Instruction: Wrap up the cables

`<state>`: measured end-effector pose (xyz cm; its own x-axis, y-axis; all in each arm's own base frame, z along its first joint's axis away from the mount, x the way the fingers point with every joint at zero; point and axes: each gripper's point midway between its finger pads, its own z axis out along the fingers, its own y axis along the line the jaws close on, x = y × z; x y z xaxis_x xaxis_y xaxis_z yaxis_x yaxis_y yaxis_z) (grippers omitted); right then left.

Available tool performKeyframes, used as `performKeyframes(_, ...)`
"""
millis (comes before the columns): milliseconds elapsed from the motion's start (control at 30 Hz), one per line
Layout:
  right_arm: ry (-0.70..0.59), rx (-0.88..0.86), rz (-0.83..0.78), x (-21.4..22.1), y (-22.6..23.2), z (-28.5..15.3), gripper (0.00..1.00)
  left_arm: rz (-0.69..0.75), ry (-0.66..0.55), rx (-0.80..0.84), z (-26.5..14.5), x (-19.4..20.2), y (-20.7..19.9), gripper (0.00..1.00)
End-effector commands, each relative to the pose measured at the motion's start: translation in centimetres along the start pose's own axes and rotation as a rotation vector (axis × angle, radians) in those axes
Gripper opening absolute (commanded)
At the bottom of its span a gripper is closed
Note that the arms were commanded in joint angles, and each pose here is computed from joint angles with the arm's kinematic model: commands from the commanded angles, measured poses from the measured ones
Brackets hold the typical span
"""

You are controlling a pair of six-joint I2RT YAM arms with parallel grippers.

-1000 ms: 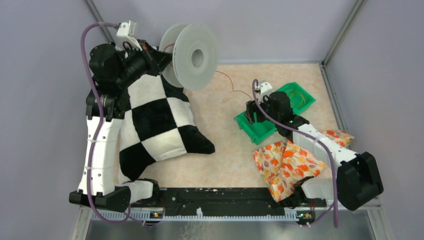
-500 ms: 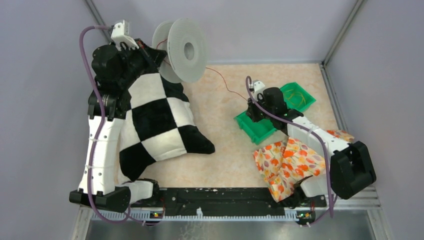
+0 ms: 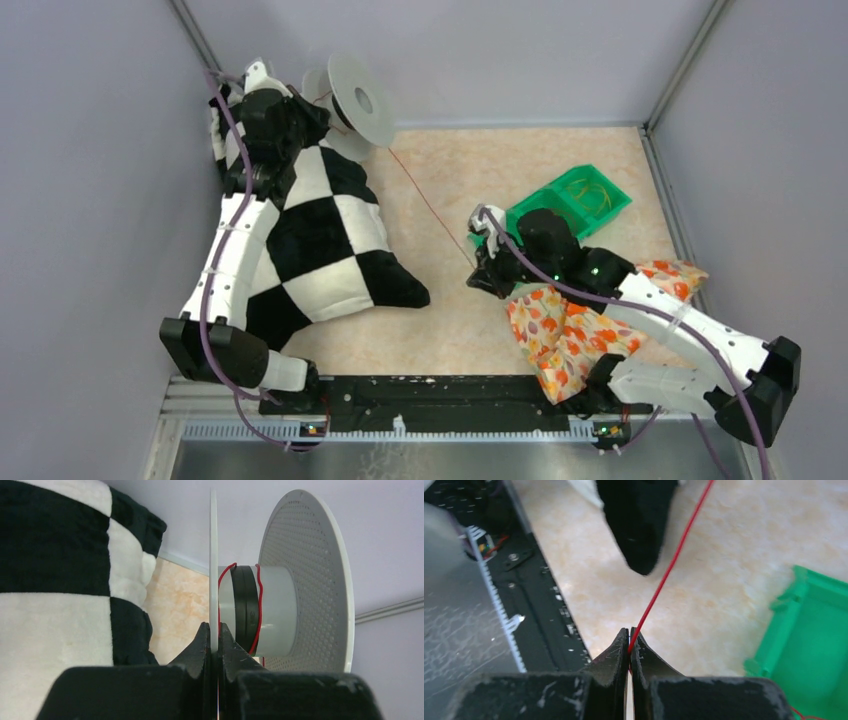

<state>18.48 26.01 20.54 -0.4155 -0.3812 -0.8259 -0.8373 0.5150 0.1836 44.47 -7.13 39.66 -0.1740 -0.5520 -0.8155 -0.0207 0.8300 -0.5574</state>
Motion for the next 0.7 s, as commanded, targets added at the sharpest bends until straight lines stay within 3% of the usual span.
performKeyframes(0,-0.008,-0.175,-0.054,-2.7,6.2,-0.6,0.0,-0.025,-0.248,0.054,-1.0,-5.9,-2.8,0.0)
performKeyframes(167,0.028,-0.281,-0.193,-6.3,10.1,0.1,0.0,0.1,-0.249,-0.007,-1.2,-4.4,-2.3,0.0)
performKeyframes(300,-0.022,-0.282,-0.299,-10.4,10.6,0.6,0.0,0.251,-0.203,0.002,-1.1,-1.8,-2.6,0.0)
performKeyframes(500,-0.129,-0.192,-0.435,-16.8,8.7,0.4,0.0,0.4,0.017,0.255,-2.1,5.1,-5.6,0.0)
performKeyframes(667,-0.191,-0.241,-0.408,-19.8,5.7,-0.5,0.0,0.499,0.193,0.491,-4.7,9.9,-7.6,0.0)
